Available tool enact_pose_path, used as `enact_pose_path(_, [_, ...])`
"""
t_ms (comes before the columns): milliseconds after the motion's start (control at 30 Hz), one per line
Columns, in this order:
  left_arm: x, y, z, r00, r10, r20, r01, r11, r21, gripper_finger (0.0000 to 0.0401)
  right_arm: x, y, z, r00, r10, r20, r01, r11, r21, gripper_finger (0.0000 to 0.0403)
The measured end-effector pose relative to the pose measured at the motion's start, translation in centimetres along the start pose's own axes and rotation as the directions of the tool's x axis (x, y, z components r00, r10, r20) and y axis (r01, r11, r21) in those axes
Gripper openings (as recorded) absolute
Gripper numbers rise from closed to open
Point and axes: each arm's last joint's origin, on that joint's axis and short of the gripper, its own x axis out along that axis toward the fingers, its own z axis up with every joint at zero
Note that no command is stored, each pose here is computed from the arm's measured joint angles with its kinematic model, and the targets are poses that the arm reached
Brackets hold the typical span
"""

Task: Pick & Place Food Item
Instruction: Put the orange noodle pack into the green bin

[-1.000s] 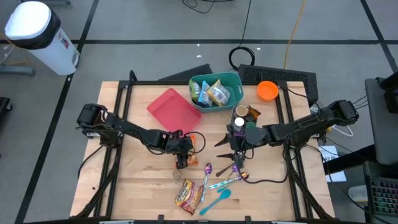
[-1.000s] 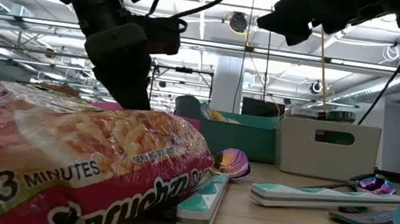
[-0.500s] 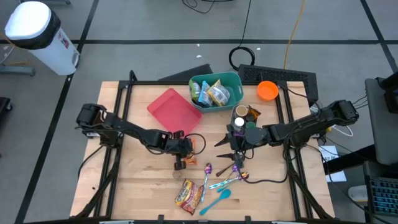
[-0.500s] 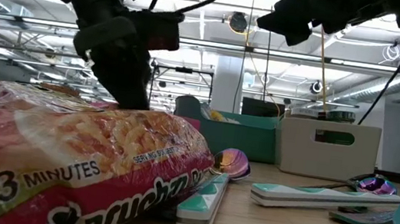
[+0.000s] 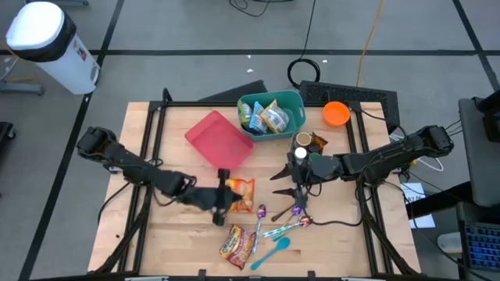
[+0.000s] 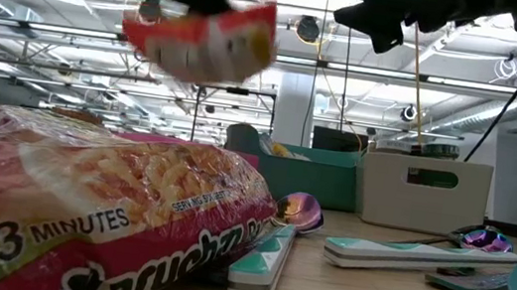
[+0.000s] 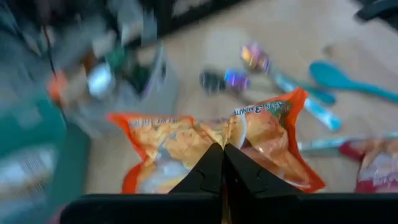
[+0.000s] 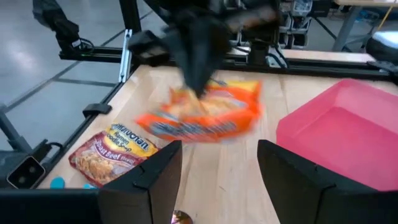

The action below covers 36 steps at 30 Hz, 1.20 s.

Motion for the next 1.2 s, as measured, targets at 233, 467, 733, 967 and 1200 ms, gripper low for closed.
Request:
enact_pose_path(233, [-1.8,-4.4,1.5,0.989,-0.032,0.142,-0.04,0.879,0.475,0.0004,0.4,0.0,0.2,0.999,0.003,0.048,-0.006,0.998,0.058,0.0201])
enact_pose_path(467, [-3.2,-5.5,3.2,0.958,0.016,0.288,-0.166,0.846,0.507,0.0003,2.5,0.3,-0.1,0.988,0.06,0.139,-0.075,0.992,0.103,0.0204])
enact_pose_path(733, [-3.5,-5.8,3.3,0.95,-0.012,0.311,-0.164,0.829,0.534,0.0003,5.9,0.2,-1.3,0.921,0.225,0.317,-0.27,0.957,0.103,0.0244])
enact_pose_path(967, [-3.5,-5.8,3.4,0.947,-0.018,0.322,-0.165,0.832,0.53,0.0004,8.6,-0.7,-1.8,0.896,0.301,0.326,-0.376,0.906,0.197,0.0265])
enact_pose_path(1200, [-3.4,-5.9,3.3,0.951,-0.023,0.309,-0.151,0.835,0.53,0.0004,9.7,-0.6,-1.6,0.887,0.326,0.327,-0.393,0.906,0.161,0.0248])
